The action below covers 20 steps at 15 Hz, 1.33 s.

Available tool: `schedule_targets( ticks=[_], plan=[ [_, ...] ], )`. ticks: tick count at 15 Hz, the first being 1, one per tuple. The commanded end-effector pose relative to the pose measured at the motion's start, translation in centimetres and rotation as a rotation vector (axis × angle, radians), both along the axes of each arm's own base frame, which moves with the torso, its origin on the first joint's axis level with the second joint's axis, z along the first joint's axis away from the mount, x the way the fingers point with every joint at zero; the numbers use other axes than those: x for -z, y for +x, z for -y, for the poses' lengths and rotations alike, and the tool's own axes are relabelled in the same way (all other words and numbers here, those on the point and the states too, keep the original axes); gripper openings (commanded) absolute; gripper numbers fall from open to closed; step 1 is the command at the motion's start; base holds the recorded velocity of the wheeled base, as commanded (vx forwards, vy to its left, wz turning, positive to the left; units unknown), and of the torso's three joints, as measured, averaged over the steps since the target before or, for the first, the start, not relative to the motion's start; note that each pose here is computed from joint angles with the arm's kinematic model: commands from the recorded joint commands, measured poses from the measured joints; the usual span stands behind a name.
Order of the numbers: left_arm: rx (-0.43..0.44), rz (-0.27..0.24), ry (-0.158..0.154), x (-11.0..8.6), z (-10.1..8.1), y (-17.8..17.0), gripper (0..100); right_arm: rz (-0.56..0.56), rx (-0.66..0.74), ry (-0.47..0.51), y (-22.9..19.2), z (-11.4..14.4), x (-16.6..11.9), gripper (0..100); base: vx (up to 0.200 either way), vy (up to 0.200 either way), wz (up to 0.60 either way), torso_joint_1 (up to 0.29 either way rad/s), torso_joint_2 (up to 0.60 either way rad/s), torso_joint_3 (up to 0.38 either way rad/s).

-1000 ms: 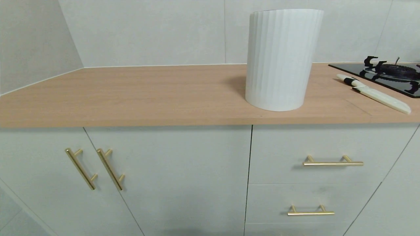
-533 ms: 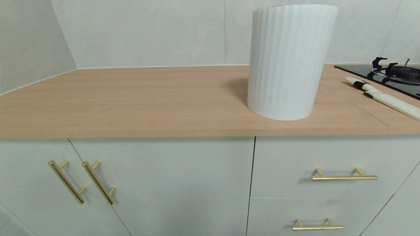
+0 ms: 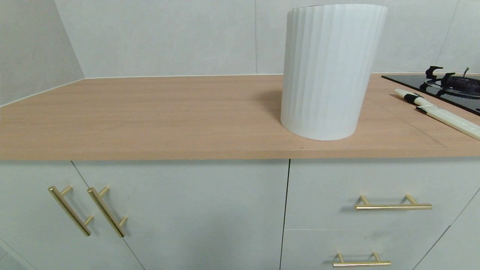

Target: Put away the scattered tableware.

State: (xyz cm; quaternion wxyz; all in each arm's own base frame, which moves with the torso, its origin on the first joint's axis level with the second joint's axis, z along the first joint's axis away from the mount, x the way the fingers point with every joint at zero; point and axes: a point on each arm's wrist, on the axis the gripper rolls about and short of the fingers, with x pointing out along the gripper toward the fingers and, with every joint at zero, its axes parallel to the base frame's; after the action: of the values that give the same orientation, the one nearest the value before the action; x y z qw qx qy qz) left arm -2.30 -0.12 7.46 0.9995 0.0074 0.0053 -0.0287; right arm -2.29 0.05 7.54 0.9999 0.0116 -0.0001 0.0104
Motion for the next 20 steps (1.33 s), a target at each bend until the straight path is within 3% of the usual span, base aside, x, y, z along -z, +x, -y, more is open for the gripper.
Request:
schedule_targets(
  ticks=[1, 20],
  plan=[
    [0.0, 0.0, 0.0, -0.01, 0.0, 0.0, 100, 0.0, -0.002, 0.0, 0.01, 0.0, -0.01, 100, 0.0, -0.2, 0.0, 0.012, 0.0, 0.002],
    [0.0, -0.001, 0.0, 0.01, 0.0, 0.0, 100, 0.0, -0.001, 0.0, 0.01, 0.01, -0.01, 100, 0.0, 0.0, 0.0, 0.007, -0.03, -0.022]
  ],
)
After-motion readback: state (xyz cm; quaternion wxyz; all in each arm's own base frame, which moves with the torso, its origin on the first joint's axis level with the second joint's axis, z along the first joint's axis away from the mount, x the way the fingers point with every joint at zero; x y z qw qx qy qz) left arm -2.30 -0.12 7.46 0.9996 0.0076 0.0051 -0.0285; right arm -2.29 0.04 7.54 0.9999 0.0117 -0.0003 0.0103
